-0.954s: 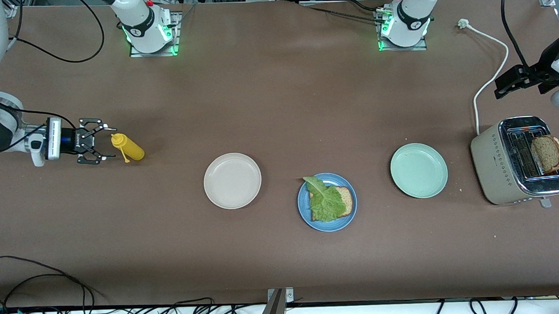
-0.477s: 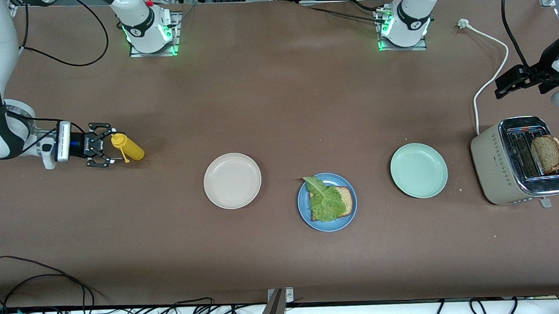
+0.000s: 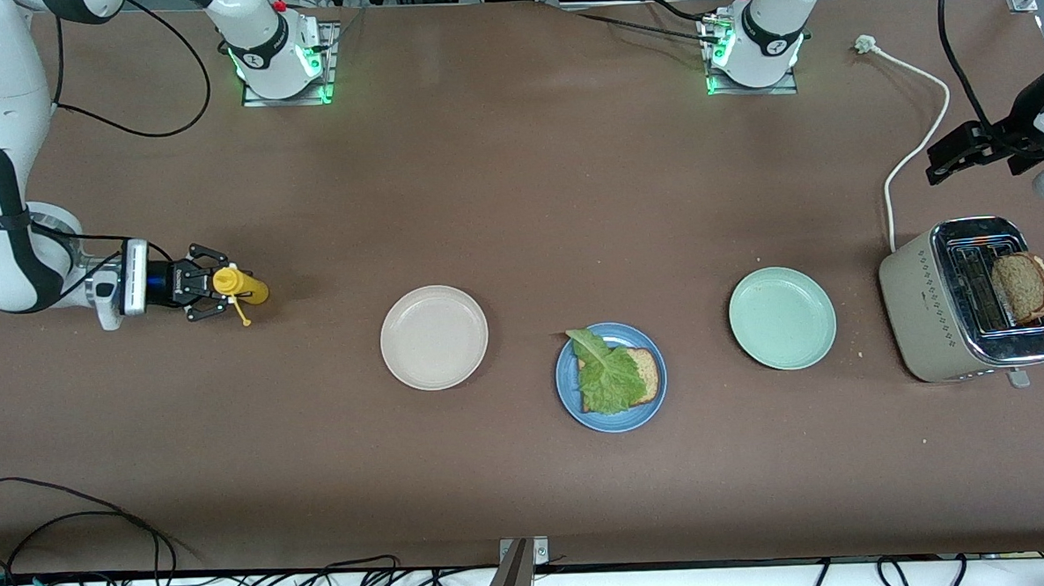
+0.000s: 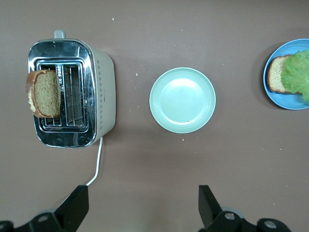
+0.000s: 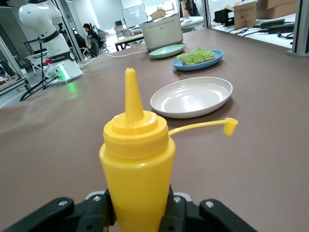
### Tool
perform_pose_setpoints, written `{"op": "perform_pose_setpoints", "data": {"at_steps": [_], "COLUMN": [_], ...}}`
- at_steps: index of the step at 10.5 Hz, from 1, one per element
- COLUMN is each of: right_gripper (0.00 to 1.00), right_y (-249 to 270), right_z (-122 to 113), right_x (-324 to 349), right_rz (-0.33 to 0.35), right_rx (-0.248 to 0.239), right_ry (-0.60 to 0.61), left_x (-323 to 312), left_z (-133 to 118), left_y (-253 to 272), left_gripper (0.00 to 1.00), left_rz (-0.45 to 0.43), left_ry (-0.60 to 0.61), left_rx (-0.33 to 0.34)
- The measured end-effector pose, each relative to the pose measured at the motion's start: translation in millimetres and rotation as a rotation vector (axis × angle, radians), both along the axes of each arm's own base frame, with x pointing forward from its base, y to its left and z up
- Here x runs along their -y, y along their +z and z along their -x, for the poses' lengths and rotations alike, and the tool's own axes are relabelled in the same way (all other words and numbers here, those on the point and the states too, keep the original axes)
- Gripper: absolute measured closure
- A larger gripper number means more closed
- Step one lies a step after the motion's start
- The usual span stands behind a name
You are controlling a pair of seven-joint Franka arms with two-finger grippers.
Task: Make sandwich in blue plate with both arms
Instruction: 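Lift the yellow bottle with the right gripper over the blue plate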
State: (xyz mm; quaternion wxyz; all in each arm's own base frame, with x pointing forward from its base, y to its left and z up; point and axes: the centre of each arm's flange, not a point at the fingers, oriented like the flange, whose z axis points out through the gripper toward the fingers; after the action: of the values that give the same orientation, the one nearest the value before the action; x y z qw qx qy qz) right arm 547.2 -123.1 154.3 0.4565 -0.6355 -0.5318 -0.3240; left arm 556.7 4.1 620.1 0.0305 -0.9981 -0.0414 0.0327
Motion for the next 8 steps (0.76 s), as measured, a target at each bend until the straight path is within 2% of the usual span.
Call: {"op": "perform_pose_setpoints", "data": {"at_steps": [2, 5, 7, 8], "right_gripper": [0.71, 0.79, 0.94, 0.94], "right_y": [38, 147, 198, 213], "right_z": [-41, -113, -139, -147], "right_x": [-18, -103, -178, -215], "right_rz": [0.067, 0.228, 0.31, 0.354], "right_rx": [-0.055, -0.16, -0.198, -0.199], "right_ry": [0.021, 0.042, 0.009, -0.017], "left_x": [-4, -4, -5, -5], "left_z": [0, 0, 0, 0], "left_y": [0, 0, 0, 0], "left_gripper": [0.0, 0.0, 0.0, 0.0], "left_rz": [0.0, 0.0, 0.0, 0.0], "left_ry": [0.007, 0.008, 0.009, 0.01], "left_rx": [0.0, 0.0, 0.0, 0.0]}}
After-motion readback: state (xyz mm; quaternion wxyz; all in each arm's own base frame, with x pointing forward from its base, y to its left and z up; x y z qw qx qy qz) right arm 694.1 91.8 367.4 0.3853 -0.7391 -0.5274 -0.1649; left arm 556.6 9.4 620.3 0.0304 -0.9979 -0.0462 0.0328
